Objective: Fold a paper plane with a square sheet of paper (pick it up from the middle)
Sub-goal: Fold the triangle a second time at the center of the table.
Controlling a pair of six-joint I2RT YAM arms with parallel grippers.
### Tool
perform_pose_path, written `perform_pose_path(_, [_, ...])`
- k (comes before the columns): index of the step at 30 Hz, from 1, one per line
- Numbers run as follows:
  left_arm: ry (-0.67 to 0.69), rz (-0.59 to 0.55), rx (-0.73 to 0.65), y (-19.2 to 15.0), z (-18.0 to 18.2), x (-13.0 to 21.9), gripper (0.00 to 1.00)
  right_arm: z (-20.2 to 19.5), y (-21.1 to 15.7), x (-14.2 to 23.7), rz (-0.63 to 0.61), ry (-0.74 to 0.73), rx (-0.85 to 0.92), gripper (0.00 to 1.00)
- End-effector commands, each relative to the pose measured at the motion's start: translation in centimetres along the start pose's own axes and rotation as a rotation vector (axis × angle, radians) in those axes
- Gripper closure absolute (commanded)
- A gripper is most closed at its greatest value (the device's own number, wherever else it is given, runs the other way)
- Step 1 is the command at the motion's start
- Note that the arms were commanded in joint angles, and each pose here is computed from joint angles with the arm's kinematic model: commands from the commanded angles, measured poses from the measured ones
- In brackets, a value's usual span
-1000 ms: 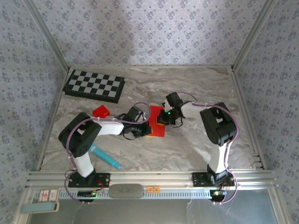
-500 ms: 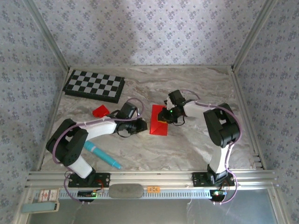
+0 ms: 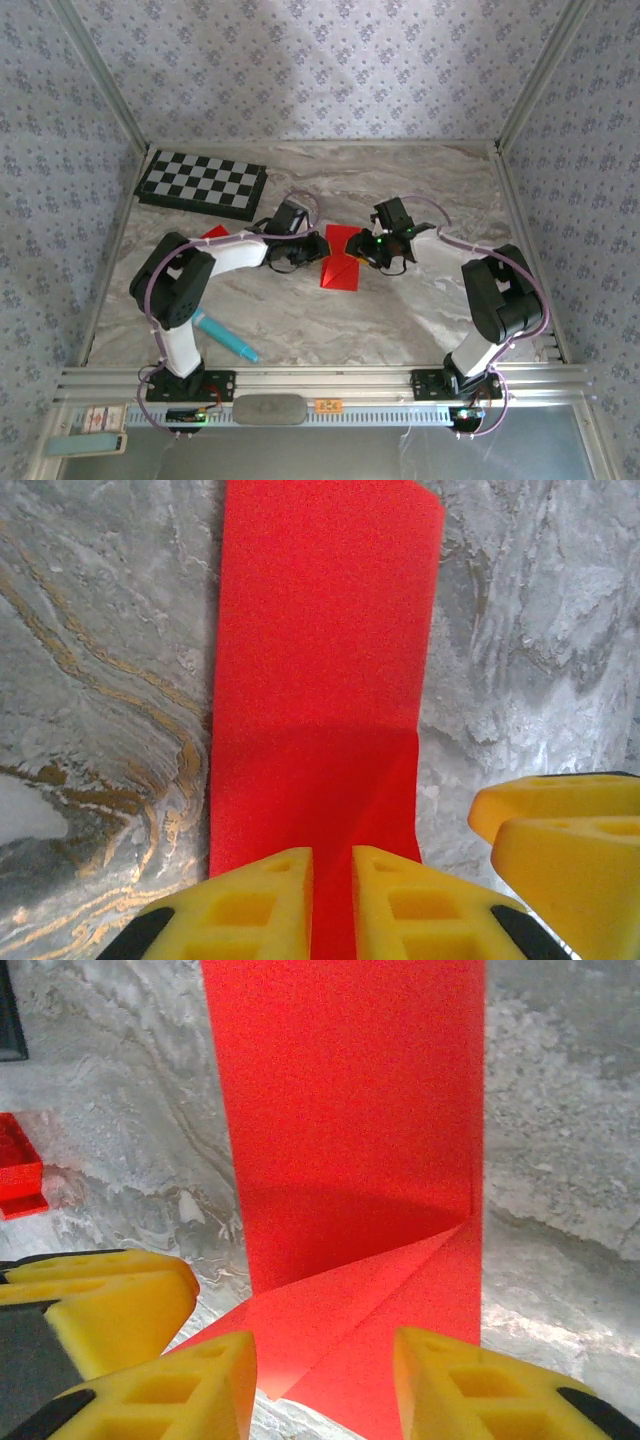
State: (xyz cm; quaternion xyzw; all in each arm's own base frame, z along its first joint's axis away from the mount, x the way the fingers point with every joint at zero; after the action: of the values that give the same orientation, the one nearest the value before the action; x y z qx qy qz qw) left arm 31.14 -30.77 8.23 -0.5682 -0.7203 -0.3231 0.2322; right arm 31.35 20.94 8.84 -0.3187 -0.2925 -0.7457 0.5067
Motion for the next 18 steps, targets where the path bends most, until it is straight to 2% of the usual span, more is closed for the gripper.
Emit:
perform_pose_path(1, [-0.022, -0.035, 0.006, 1.1, -0.8, -0.1, 0.83, -0.8, 0.2, -0.5, -0.012, -0.033, -0.062, 0.58])
perform_pose_path(9, [-0.039, -0.113, -0.023, 0.8, -1.6, 3.2, 0.83, -0.8, 0.0, -1.4, 0.017, -0.049, -0.062, 0.58])
perform_pose_path(13, [-0.079, -0.085, -0.062, -0.9, -3.0, 3.9, 0.82, -1.0, 0.2, -1.5, 0.018, -0.062, -0.065, 0.58])
perform_pose_path(18, [-0.106, -0.032, -0.099, -2.4, -4.6, 2.7, 0.82, -1.2, 0.3, -1.5, 0.007, -0.074, -0.076, 0.57])
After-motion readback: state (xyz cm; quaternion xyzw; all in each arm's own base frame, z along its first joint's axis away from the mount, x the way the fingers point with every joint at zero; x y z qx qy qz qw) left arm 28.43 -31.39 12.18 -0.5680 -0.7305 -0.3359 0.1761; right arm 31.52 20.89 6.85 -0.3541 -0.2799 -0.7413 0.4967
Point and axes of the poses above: each hand's point on the last joint's axis, 136 mm out from that joint toward the fingers, its own x axis back along the fingers, its own z axis along the line the jaws close on, y = z × x, the point moved 3 cm from there along x, back along the fingers, and after that the axes turned 2 degrees about -x, right-handed, at the moved point
